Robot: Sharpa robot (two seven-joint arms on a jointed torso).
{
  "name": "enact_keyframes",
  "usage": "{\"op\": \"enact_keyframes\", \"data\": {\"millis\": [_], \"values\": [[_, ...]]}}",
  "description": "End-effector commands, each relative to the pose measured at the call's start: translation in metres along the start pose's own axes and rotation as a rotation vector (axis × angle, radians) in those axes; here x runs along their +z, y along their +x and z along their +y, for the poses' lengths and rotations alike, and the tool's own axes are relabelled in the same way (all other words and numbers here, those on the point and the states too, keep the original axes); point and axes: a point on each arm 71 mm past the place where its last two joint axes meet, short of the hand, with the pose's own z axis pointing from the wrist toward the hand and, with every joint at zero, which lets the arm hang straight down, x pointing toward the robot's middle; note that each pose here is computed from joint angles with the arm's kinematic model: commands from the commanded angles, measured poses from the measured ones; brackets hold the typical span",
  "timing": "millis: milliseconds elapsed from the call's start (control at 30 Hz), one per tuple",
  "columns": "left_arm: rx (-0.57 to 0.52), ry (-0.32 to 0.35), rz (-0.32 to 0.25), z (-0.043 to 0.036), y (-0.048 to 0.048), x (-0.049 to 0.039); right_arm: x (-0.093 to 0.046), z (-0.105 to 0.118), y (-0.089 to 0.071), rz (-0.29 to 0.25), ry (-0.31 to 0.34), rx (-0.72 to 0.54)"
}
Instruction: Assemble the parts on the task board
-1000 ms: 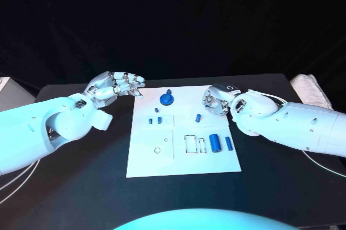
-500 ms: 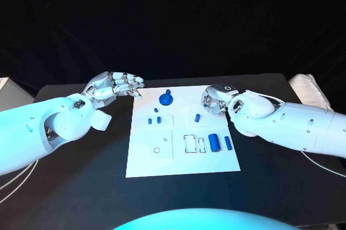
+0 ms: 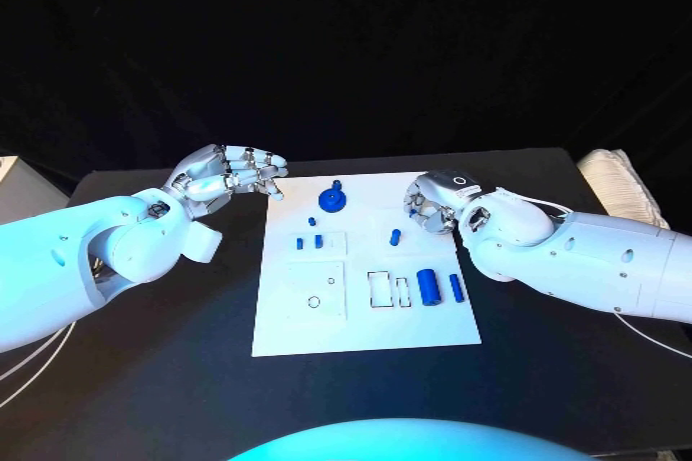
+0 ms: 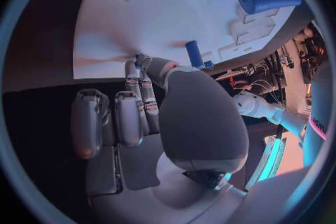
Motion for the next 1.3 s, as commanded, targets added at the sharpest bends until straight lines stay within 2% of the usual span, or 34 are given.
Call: {"op": "enact_keyframes", "data": {"millis": [33,300,533,800,933,1300], "values": [[0.001,0.013,0.010,-0.0011,0.0009,0.0004,-0.003,0.000,-0.013,-0.094,-0.020,0.003],[0.006,0.016,-0.003,-0.0010,-0.0011,0.0004,-0.013,0.004,-0.036,-0.165,-0.053,0.059],[0.007,0.019,-0.004,-0.0012,0.0001,0.0011,-0.022,0.029,-0.041,-0.162,-0.116,0.128],[0.005,0.020,-0.006,-0.0012,0.0035,0.0028,-0.027,0.086,-0.028,-0.102,-0.250,0.198],[0.005,0.020,-0.007,-0.0011,0.0049,0.0034,-0.029,0.107,-0.019,-0.073,-0.296,0.216],[0.003,0.018,-0.008,-0.0009,0.0073,0.0040,-0.029,0.134,0.008,0.035,-0.338,0.205]]}}
